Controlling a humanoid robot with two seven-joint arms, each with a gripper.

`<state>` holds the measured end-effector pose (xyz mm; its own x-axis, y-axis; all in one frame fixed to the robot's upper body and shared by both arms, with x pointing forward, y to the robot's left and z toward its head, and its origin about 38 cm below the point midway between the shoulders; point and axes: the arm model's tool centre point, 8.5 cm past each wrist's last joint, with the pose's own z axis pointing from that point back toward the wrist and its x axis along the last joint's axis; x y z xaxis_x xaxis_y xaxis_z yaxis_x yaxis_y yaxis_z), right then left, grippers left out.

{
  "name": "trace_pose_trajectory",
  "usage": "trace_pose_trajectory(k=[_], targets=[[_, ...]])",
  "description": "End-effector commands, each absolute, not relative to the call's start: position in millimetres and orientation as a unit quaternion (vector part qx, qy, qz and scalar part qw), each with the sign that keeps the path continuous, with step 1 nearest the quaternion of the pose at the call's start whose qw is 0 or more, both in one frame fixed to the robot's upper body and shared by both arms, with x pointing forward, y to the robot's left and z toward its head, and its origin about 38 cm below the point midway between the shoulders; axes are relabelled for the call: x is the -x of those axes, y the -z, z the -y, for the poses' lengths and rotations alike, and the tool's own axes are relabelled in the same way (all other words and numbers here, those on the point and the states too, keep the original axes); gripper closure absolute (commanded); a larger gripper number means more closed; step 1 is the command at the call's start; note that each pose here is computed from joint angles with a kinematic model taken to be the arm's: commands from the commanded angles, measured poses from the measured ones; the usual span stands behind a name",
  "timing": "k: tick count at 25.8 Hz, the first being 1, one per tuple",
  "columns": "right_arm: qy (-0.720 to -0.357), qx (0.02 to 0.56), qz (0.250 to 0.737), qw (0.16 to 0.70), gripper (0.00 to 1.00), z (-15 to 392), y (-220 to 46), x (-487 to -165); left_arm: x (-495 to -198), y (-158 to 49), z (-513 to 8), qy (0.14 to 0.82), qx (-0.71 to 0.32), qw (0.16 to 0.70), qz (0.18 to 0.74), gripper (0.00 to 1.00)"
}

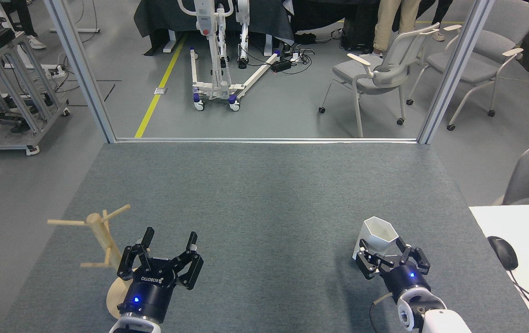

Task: Hang cup on storage rack
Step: 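Lift the cup with the right gripper and carry it toward the left gripper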

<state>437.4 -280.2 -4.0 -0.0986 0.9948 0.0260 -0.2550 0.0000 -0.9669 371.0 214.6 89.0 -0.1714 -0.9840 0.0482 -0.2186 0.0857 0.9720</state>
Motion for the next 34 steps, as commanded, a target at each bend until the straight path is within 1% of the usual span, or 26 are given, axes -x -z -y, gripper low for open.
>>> trace_pose_trajectory(k=[1,8,12,13,14,15,16,17,18,19,20,22,24,25,28,30,31,32,34], targets=[[-0.584,0.396,0.46,0.538,0.0,275.0,3.1,-446.5,-370.9,-88.7,-215.2,0.463,-0.492,0.414,0.61,0.01],[-0.589,0.385,0.466,0.536,0.0,262.0,2.5,-456.2,-369.0,-86.5,-215.0,0.466,-0.488,0.414,0.611,0.0],[-0.588,0.387,0.465,0.537,0.0,262.7,0.1,-460.9,-369.0,-86.5,-215.0,0.466,-0.488,0.414,0.611,0.0],[-0.587,0.388,0.464,0.538,0.02,264.1,-0.1,-460.9,-369.0,-87.0,-214.8,0.466,-0.488,0.413,0.611,0.0],[-0.588,0.389,0.464,0.537,0.09,265.5,-0.4,-460.9,-369.0,-87.0,-215.3,0.467,-0.488,0.413,0.611,0.0],[-0.588,0.389,0.464,0.537,0.09,265.5,-0.4,-460.9,-369.0,-87.0,-215.3,0.467,-0.488,0.413,0.611,0.0],[-0.588,0.39,0.463,0.536,0.54,267.0,-1.1,-461.1,-368.5,-86.7,-215.4,0.466,-0.489,0.413,0.611,0.0],[-0.588,0.39,0.463,0.537,0.66,267.0,-1.0,-461.0,-368.5,-86.2,-215.5,0.466,-0.489,0.413,0.611,0.0],[-0.588,0.391,0.463,0.536,0.77,267.6,-2.2,-461.8,-368.1,-85.6,-215.7,0.466,-0.489,0.414,0.61,0.0],[-0.587,0.393,0.464,0.534,0.82,268.4,-4.3,-462.4,-367.7,-85.0,-216.4,0.466,-0.49,0.416,0.608,0.0],[-0.586,0.395,0.468,0.53,0.86,267.8,-7.7,-463.5,-367.8,-85.0,-216.7,0.465,-0.491,0.417,0.607,0.0],[-0.584,0.398,0.481,0.52,0.86,263.0,-18.0,-466.7,-367.3,-84.0,-217.3,0.466,-0.491,0.417,0.606,0.0],[-0.583,0.401,0.51,0.489,0.86,254.8,-44.8,-472.4,-367.3,-84.6,-216.6,0.465,-0.49,0.417,0.608,0.0],[-0.585,0.408,0.517,0.473,0.86,258.7,-61.2,-474.8,-367.2,-84.6,-216.5,0.465,-0.49,0.417,0.609,0.0],[-0.6,0.41,0.519,0.449,0.89,261.0,-104.5,-476.9,-367.5,-84.6,-215.4,0.465,-0.486,0.416,0.612,0.0],[-0.609,0.395,0.523,0.447,0.92,259.2,-126.0,-472.6,-367.6,-84.7,-215.8,0.465,-0.485,0.417,0.612,0.0],[-0.61,0.39,0.528,0.443,0.98,258.1,-134.2,-469.5,-367.4,-85.1,-215.0,0.465,-0.485,0.416,0.613,0.0],[-0.613,0.383,0.537,0.436,1.0,254.1,-140.9,-464.8,-367.5,-84.4,-215.1,0.466,-0.484,0.416,0.612,0.0],[-0.622,0.376,0.55,0.412,1.0,243.1,-149.9,-452.1,-367.5,-84.3,-214.9,0.467,-0.483,0.416,0.612,0.0]])
